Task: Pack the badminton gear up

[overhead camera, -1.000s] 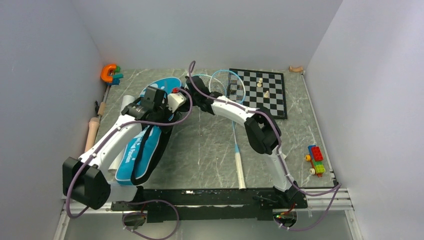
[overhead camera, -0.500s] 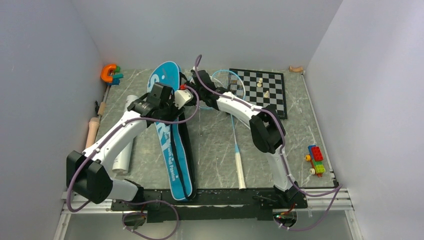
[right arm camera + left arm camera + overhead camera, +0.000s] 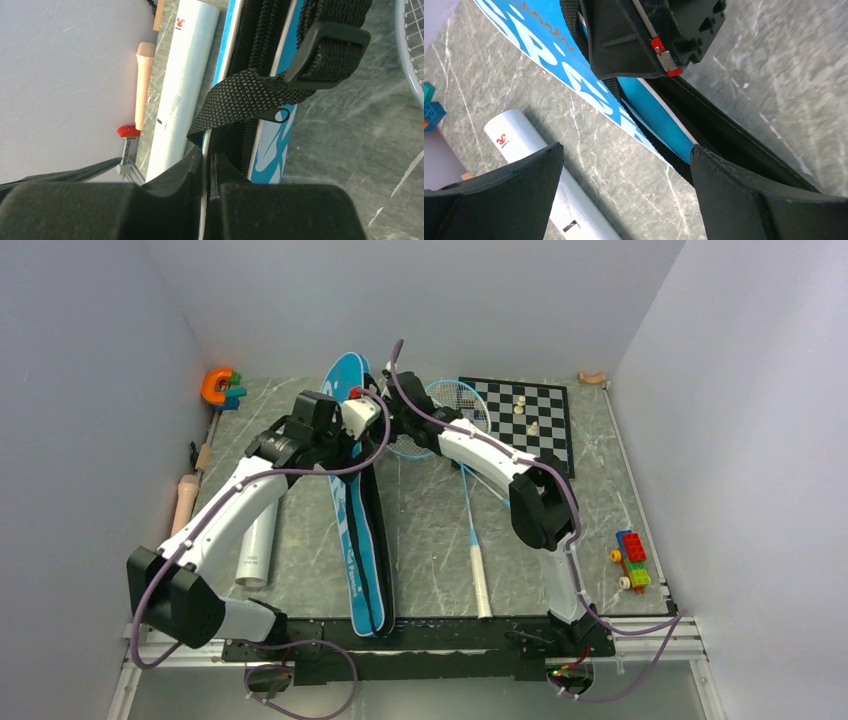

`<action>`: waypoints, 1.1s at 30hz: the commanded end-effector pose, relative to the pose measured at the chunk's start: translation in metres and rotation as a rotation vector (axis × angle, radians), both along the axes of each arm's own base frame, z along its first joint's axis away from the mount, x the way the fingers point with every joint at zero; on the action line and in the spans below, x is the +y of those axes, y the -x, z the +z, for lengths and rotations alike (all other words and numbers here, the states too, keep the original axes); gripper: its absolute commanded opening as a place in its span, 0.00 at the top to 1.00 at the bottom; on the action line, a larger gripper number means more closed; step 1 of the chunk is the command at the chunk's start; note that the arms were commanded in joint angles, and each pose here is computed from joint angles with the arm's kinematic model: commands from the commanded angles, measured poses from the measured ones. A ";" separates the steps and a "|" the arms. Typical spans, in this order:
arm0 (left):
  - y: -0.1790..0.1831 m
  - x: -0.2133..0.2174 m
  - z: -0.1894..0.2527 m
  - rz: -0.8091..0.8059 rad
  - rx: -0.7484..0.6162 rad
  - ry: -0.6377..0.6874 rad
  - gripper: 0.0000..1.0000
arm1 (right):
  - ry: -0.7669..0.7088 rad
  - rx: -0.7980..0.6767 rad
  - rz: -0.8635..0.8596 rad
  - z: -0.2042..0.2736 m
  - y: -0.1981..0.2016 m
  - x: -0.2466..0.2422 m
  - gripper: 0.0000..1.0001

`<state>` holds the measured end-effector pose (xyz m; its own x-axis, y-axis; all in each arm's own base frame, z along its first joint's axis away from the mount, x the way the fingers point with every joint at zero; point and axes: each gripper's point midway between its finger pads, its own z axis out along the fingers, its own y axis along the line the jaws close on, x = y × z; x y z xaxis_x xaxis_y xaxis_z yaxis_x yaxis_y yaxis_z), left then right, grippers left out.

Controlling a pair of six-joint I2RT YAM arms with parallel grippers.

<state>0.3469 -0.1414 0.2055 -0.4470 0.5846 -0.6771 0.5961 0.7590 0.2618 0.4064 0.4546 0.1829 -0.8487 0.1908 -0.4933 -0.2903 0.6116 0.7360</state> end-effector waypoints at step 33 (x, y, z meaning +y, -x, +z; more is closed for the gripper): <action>-0.009 0.000 -0.031 -0.061 0.079 0.222 0.80 | -0.003 -0.210 0.052 0.085 0.028 0.021 0.86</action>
<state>0.3407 -0.1414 0.1573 -0.5024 0.4656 -0.7285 0.6561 0.7541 0.0295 0.3867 0.4708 0.1907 -0.8030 0.1152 -0.5848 -0.3698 0.6732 0.6403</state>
